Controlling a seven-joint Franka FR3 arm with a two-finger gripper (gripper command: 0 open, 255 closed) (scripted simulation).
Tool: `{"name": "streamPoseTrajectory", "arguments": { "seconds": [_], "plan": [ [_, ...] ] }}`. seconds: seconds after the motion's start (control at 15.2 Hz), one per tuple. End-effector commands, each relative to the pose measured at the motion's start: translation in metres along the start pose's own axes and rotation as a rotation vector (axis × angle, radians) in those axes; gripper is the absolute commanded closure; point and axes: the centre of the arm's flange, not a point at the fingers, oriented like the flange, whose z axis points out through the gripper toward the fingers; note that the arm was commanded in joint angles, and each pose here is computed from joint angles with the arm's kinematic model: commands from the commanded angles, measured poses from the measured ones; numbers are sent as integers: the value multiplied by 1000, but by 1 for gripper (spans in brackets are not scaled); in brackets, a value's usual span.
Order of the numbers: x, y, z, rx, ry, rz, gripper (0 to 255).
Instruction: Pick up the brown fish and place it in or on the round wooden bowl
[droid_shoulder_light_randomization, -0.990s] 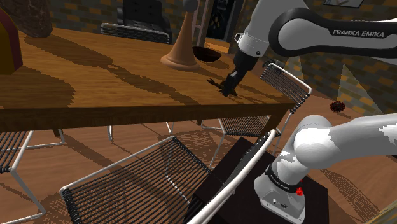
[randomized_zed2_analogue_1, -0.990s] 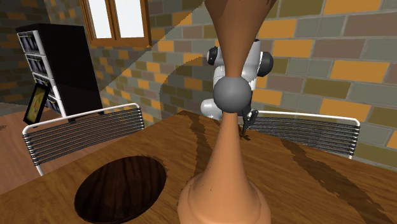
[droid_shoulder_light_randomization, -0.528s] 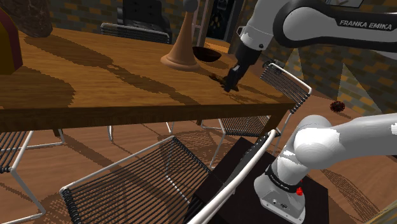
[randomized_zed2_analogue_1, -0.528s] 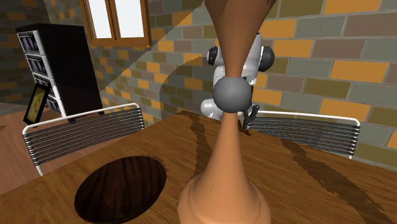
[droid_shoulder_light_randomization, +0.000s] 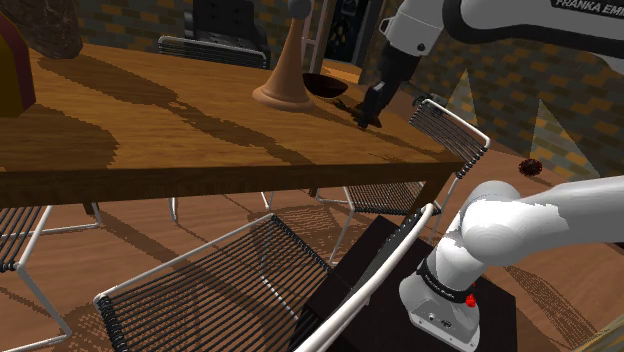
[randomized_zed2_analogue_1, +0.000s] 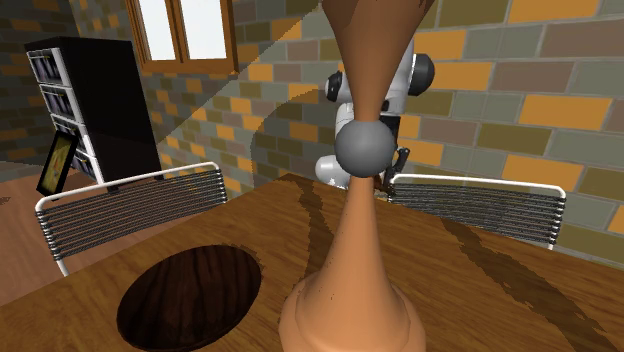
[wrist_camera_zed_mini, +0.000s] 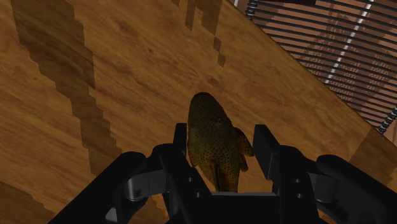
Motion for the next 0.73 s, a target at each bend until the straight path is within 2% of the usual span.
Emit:
{"name": "streamPoseTrajectory", "arguments": {
  "seconds": [0.0,0.53,0.66],
  "plan": [
    [2,0,-10,0,0,0,255],
    [8,3,-52,0,0,0,255],
    [17,14,-53,0,0,0,255]
  ]
}}
